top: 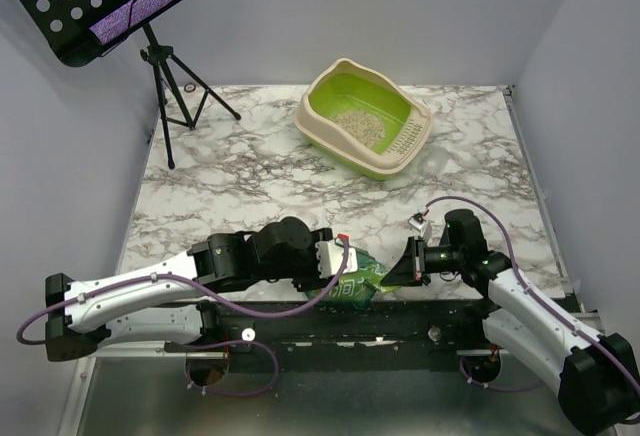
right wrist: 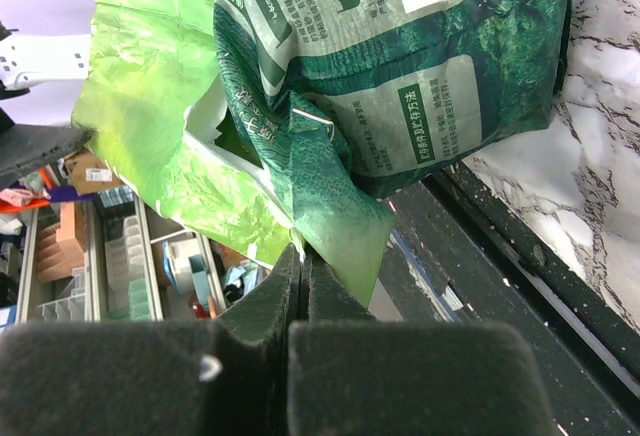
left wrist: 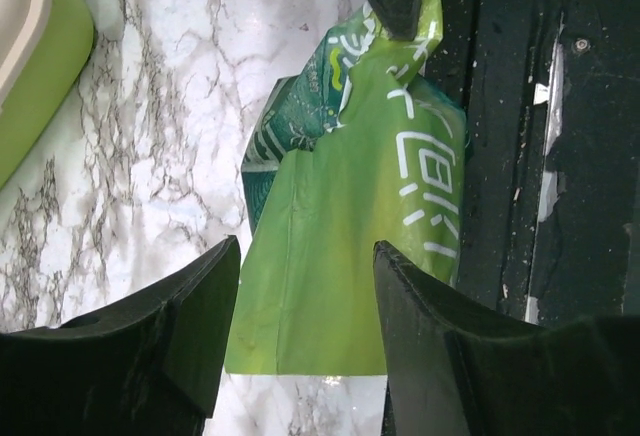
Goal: Fill the litter box with clean litter
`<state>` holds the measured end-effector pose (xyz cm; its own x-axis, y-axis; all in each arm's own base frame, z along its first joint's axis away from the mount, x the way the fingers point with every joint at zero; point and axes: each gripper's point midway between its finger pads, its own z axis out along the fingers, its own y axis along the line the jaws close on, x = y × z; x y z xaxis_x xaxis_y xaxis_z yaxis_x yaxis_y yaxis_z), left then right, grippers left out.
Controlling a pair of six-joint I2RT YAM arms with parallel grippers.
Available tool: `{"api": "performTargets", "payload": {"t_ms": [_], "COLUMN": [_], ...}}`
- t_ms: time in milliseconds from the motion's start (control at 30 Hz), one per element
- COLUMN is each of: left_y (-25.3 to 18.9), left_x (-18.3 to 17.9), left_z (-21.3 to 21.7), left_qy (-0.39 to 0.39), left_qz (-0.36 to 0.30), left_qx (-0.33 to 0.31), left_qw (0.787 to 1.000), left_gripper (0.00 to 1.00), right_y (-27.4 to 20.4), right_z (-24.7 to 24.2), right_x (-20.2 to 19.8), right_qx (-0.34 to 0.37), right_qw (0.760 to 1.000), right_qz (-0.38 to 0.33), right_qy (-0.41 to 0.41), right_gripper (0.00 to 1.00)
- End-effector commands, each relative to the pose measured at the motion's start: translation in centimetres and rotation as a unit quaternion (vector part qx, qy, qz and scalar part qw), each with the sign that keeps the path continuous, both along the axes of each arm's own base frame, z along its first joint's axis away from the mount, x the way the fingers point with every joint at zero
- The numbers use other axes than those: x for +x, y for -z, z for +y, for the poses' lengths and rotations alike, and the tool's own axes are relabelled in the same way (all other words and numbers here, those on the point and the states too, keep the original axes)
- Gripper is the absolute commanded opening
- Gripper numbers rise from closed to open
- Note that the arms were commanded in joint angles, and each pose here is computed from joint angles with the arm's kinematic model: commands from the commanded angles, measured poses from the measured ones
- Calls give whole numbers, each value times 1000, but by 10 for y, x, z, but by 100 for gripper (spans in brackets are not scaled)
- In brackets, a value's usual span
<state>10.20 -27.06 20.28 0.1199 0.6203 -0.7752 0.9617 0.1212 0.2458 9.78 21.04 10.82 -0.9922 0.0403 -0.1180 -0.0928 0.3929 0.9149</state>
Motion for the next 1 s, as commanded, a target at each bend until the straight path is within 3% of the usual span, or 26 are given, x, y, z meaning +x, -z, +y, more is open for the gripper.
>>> {"api": "performTargets", "payload": {"t_ms": [0, 133, 433, 633, 967], "left_y": [-19, -27, 6, 30, 49], "left_x": [-12, -23, -42, -41, -38], "left_z": [-18, -27, -23, -12, -9], "left_qy": [33, 54, 75, 67, 60], "left_qz": [13, 27, 65, 67, 63], "left_qx": [-22, -30, 46, 87, 97], "left_qw": [999, 998, 994, 992, 992], "left_gripper": [65, 65, 66, 66, 66], "right_y": [10, 12, 14, 13, 5], "right_z": [-4, -4, -4, -4, -3], "right_x": [6, 4, 4, 5, 5], "right_qx": [-22, -20, -20, -20, -10], "right_qw": [1000, 1000, 1000, 1000, 1000], "right_qz": [-10, -7, -9, -10, -14], "right_qy": [14, 14, 16, 18, 16], "right_gripper": [0, 0, 0, 0, 0]}}
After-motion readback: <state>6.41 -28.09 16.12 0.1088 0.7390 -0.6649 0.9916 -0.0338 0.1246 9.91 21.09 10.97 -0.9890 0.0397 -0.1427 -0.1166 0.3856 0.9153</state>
